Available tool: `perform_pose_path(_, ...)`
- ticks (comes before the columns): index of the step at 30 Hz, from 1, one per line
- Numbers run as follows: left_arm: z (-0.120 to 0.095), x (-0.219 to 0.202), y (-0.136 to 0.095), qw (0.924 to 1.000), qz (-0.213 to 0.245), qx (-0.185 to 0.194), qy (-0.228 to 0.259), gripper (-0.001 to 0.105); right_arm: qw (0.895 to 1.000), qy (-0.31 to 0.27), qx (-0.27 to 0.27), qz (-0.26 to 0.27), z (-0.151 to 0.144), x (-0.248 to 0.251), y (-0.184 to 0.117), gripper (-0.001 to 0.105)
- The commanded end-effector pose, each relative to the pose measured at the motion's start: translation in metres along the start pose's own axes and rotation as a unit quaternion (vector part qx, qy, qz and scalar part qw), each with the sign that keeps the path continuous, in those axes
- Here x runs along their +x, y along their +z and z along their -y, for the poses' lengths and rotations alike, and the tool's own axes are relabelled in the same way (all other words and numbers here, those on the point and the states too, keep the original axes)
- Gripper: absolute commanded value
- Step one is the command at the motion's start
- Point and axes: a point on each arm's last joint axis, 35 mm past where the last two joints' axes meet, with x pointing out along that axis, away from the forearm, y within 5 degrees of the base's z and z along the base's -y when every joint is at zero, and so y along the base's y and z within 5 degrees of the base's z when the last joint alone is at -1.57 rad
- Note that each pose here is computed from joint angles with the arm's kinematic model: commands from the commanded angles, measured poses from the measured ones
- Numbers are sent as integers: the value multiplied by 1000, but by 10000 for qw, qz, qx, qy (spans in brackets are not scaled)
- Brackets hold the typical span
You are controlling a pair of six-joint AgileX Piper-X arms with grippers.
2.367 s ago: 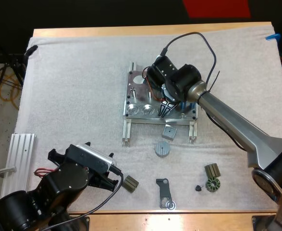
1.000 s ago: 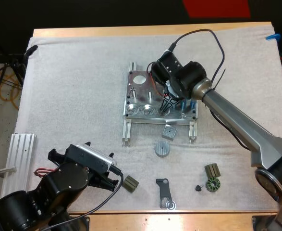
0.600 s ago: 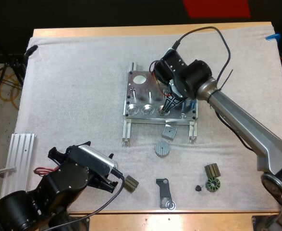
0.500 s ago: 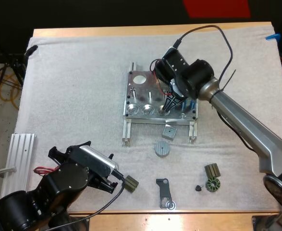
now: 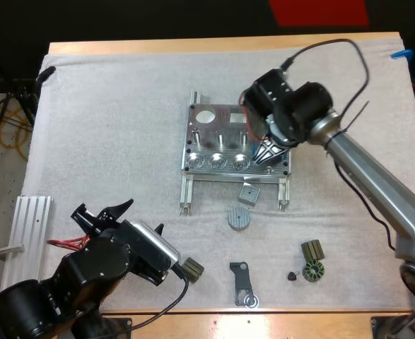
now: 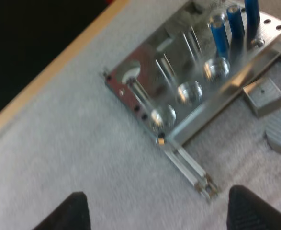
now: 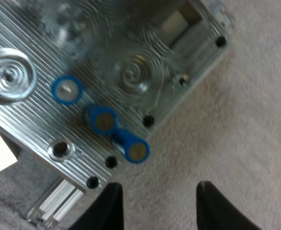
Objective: Load cells from right to left
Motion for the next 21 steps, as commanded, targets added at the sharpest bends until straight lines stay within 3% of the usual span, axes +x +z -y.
perform_pose_path(1,0,0,5,9997,226,93,73,60,9997,-33,238,66,8,-14,-10,36)
perform_pose_path(15,4,-2,25,9887,1101,914,-442,60,9891,-370,1253,677,52,-74,-63,36)
perform_pose_path(21,-6,1,31,9862,1329,693,-710,60,9820,-536,1582,879,63,-99,-92,36)
